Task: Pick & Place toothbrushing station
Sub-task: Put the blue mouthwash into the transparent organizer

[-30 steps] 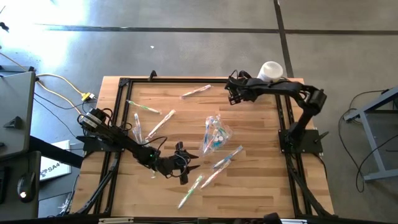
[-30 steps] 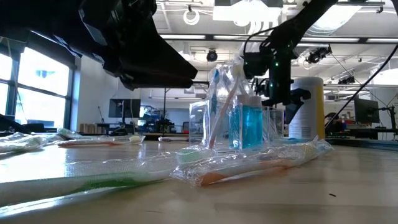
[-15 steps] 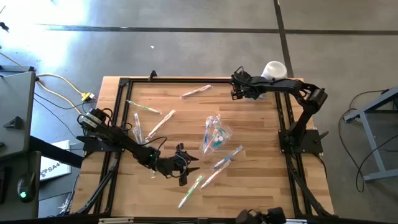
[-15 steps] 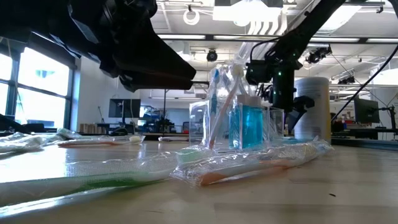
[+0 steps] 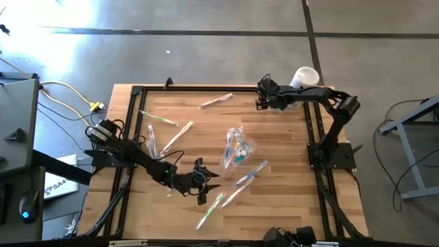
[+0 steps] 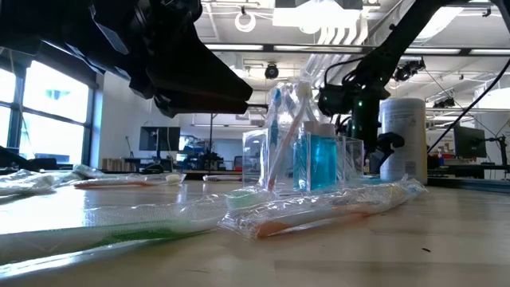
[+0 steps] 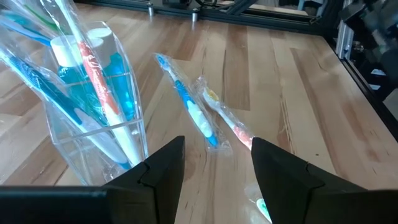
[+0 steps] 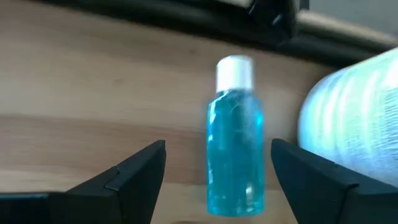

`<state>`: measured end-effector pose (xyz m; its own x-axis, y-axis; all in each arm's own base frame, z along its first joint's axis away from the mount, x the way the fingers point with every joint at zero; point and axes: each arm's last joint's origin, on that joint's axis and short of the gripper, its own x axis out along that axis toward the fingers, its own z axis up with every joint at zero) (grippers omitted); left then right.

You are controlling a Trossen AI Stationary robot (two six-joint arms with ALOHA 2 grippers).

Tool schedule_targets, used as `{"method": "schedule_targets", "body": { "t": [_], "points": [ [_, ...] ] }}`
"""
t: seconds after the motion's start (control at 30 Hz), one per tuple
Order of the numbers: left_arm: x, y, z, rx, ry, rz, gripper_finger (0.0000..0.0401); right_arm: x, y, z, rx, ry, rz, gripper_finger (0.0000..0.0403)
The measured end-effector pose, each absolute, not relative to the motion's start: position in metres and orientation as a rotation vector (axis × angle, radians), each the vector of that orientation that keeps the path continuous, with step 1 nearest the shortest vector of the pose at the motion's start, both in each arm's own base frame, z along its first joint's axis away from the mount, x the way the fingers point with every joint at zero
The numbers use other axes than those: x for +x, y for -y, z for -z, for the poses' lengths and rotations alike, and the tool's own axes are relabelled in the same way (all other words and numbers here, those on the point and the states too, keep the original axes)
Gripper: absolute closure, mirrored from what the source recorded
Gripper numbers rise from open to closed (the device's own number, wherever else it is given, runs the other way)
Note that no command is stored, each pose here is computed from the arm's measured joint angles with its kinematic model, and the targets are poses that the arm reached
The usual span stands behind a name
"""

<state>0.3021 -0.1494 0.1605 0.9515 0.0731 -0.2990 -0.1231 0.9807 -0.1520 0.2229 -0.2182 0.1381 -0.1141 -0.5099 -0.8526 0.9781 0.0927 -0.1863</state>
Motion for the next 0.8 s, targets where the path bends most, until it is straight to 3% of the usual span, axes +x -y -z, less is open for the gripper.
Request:
{"method": "schedule_targets", "body": {
  "t": [0.23,0.4,0.53,0.8],
  "points": [
    [0.302,0.149,-0.160,-0.169,-0.298,-0.099,0.0219,0.228,0.222,-0.114,0.611,-1.066,1.410,0.0120],
    [0.302,0.149,-0.160,-0.167,-0.303,-0.100,0.0219,0.233,0.219,-0.113,0.589,-1.063,1.386,0.0148],
    [0.302,0.149,-0.160,-0.163,-0.303,-0.099,0.0219,0.232,0.219,-0.112,0.608,-1.081,1.372,0.0199],
    [0.302,0.149,-0.160,-0.159,-0.303,-0.099,0.0219,0.232,0.217,-0.111,0.565,-1.141,1.314,0.0340]
  ]
}}
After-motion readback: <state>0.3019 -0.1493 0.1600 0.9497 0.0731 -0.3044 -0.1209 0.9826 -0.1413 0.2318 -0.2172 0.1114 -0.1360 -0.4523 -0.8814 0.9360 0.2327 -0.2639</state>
